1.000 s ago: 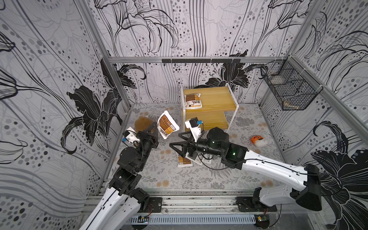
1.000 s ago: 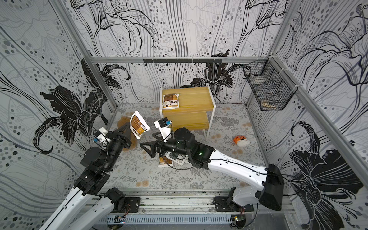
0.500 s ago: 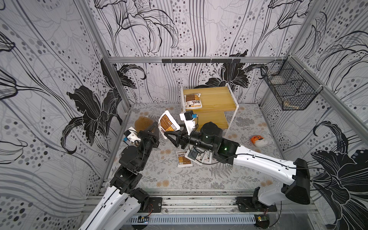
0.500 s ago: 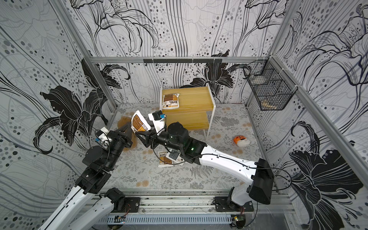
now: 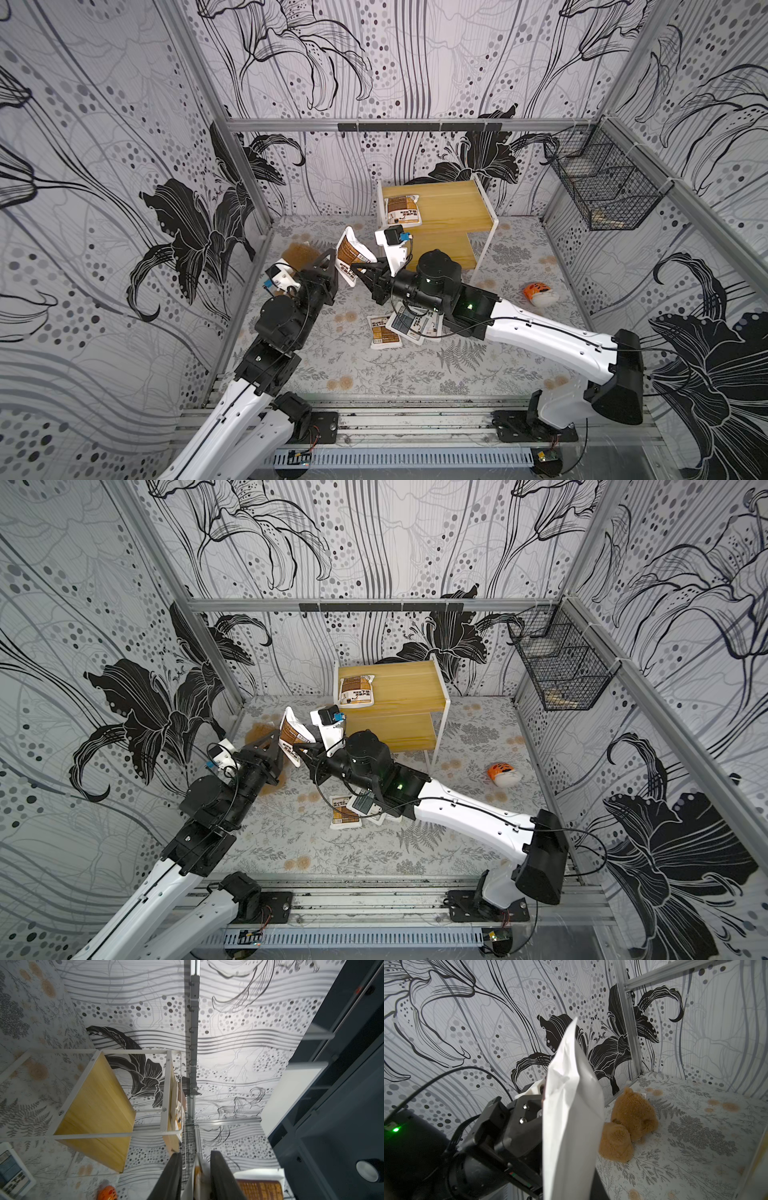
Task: Place the bagged coffee beans on the shelf by color
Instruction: Pick up the bagged coffee beans at the center of the board.
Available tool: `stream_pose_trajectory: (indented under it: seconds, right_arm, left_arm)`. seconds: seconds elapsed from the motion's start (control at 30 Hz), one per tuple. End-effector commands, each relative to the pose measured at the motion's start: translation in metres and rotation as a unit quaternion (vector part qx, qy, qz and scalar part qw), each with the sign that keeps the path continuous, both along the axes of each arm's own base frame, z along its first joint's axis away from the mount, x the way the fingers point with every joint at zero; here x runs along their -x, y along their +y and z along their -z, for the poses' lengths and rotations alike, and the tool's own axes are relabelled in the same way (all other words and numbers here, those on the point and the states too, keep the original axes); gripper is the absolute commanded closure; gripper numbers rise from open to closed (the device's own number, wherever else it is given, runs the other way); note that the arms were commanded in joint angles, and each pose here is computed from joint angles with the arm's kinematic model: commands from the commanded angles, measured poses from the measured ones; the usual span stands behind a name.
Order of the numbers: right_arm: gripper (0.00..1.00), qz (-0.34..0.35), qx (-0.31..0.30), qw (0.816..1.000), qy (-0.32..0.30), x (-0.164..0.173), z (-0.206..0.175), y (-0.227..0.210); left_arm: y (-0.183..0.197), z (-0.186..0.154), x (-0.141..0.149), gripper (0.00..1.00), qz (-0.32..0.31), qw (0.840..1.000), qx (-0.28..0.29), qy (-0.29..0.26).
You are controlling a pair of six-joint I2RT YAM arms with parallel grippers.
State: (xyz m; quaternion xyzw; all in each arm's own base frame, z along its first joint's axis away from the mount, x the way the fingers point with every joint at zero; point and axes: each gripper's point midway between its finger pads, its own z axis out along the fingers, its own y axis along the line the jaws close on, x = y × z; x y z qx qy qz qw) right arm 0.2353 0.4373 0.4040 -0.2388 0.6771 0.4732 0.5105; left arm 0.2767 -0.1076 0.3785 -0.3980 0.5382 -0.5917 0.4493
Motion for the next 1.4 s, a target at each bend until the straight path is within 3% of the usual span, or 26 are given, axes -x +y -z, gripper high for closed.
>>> stream_pose_trajectory:
  seconds: [0.0, 0.03, 0.17, 0.3, 0.4, 0.5, 0.73, 0.87, 0.93, 1.03, 1.13, 1.2, 1.37]
  right_arm:
    - [0.87, 0.0, 0.0, 1.0, 0.027, -0.004, -0.019, -0.021]
    - [0.87, -0.003, 0.003, 0.999, 0.038, -0.007, -0.02, -0.029]
    - [0.87, -0.026, 0.008, 0.997, 0.07, -0.01, -0.025, -0.071]
    - [0.87, -0.083, 0.042, 0.991, 0.098, 0.002, -0.025, -0.099]
    - [0.87, -0.141, 0.063, 0.982, 0.112, 0.021, -0.024, -0.104]
    - [0.87, -0.181, 0.062, 0.974, 0.121, 0.035, -0.026, -0.105]
    - [0.88, -0.207, 0.058, 0.968, 0.127, 0.046, -0.024, -0.106]
    - [0.9, -0.214, 0.058, 0.967, 0.126, 0.049, -0.026, -0.108]
    - [0.9, -0.216, 0.058, 0.966, 0.127, 0.049, -0.024, -0.109]
    - [0.91, -0.224, 0.057, 0.964, 0.13, 0.05, -0.024, -0.109]
    - [0.9, -0.224, 0.057, 0.964, 0.131, 0.049, -0.023, -0.11]
    - [0.9, -0.222, 0.057, 0.965, 0.132, 0.048, -0.024, -0.11]
    - [0.82, -0.212, 0.055, 0.967, 0.132, 0.044, -0.023, -0.112]
  left_arm:
    - [-0.015, -0.022, 0.009, 0.46, 0.044, 0.998, -0.046, -0.026]
    - [-0.015, -0.023, 0.01, 0.37, 0.044, 0.996, -0.067, -0.025]
    - [-0.021, -0.039, 0.016, 0.23, 0.06, 0.977, -0.198, -0.05]
    - [-0.079, -0.055, 0.021, 0.17, 0.202, 0.92, -0.308, -0.131]
    - [-0.123, -0.052, 0.026, 0.17, 0.322, 0.871, -0.329, -0.172]
    - [-0.139, -0.051, 0.026, 0.17, 0.363, 0.843, -0.343, -0.198]
    - [-0.147, -0.055, 0.017, 0.18, 0.377, 0.818, -0.382, -0.205]
    - [-0.132, -0.047, 0.009, 0.18, 0.349, 0.805, -0.443, -0.183]
    - [-0.131, -0.044, 0.012, 0.19, 0.36, 0.801, -0.441, -0.184]
    - [-0.139, -0.044, 0.019, 0.27, 0.386, 0.798, -0.418, -0.2]
    - [-0.143, -0.047, 0.021, 0.46, 0.397, 0.8, -0.397, -0.211]
    - [-0.144, -0.046, 0.02, 0.65, 0.399, 0.802, -0.393, -0.207]
    - [-0.146, -0.042, 0.016, 0.88, 0.402, 0.808, -0.382, -0.198]
